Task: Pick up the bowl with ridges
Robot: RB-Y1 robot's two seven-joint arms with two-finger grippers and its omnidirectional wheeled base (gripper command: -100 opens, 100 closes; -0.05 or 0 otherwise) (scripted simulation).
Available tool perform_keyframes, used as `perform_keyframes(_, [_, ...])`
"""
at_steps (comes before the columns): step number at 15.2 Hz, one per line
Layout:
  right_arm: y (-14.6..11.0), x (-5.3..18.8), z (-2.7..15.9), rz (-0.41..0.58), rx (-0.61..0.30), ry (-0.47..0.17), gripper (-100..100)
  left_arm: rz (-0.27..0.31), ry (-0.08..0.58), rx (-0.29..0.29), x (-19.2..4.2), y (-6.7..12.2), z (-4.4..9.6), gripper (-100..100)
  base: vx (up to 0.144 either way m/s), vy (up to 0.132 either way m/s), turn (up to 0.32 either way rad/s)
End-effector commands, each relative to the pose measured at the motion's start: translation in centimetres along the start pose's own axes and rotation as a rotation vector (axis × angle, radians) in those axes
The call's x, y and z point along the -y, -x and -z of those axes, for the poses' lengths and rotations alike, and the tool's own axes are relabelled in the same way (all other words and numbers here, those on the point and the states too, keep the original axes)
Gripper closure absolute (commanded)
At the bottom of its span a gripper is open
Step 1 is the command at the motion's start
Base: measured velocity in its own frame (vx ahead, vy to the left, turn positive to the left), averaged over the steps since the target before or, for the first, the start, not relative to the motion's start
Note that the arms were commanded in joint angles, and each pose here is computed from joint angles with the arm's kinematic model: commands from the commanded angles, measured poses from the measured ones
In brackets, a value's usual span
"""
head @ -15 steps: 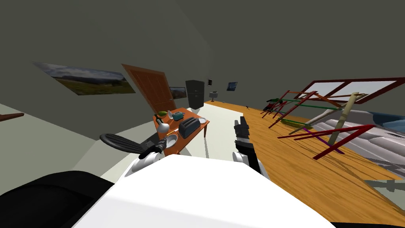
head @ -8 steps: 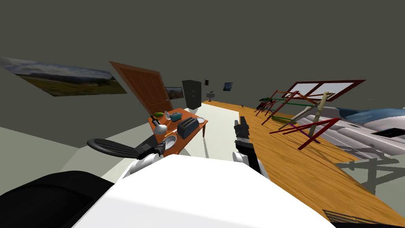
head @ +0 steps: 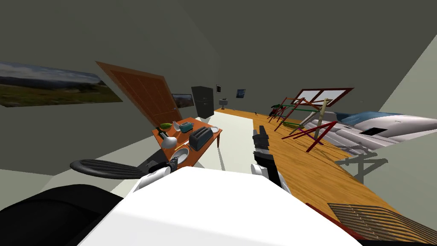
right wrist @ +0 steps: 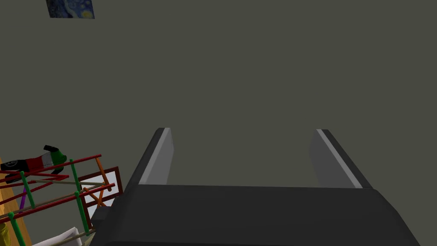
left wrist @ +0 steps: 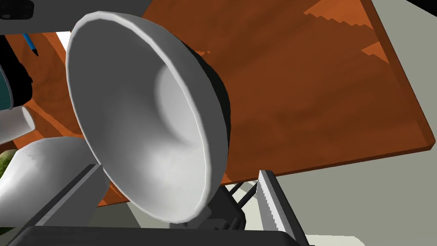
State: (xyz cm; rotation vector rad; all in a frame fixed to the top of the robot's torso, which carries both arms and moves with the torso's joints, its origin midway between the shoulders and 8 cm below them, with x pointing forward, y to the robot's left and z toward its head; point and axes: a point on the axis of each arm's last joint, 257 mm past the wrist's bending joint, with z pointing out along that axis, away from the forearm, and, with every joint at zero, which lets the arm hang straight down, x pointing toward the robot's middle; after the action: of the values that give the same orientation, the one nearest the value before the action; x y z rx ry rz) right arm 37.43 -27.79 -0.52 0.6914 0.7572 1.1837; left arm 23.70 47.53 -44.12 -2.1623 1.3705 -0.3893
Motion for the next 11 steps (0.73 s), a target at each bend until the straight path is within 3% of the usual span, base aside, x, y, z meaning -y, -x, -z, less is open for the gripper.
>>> perform_keyframes(1, [0.0, 0.0, 0.0, 0.000, 0.000, 0.000, 0, 0.021, 0.044, -0.002, -1.3, 0.1, -0.1, -100, -0.007, 0.036, -0.114])
perform_keyframes(5, [0.0, 0.0, 0.0, 0.000, 0.000, 0.000, 0, 0.060, 0.120, -0.007, -3.6, 0.1, -0.2, -100, -0.007, 0.047, -0.165])
perform_keyframes(11, [0.0, 0.0, 0.0, 0.000, 0.000, 0.000, 0, 0.051, 0.099, -0.003, -3.7, -0.4, -1.9, -100, 0.008, 0.018, -0.008])
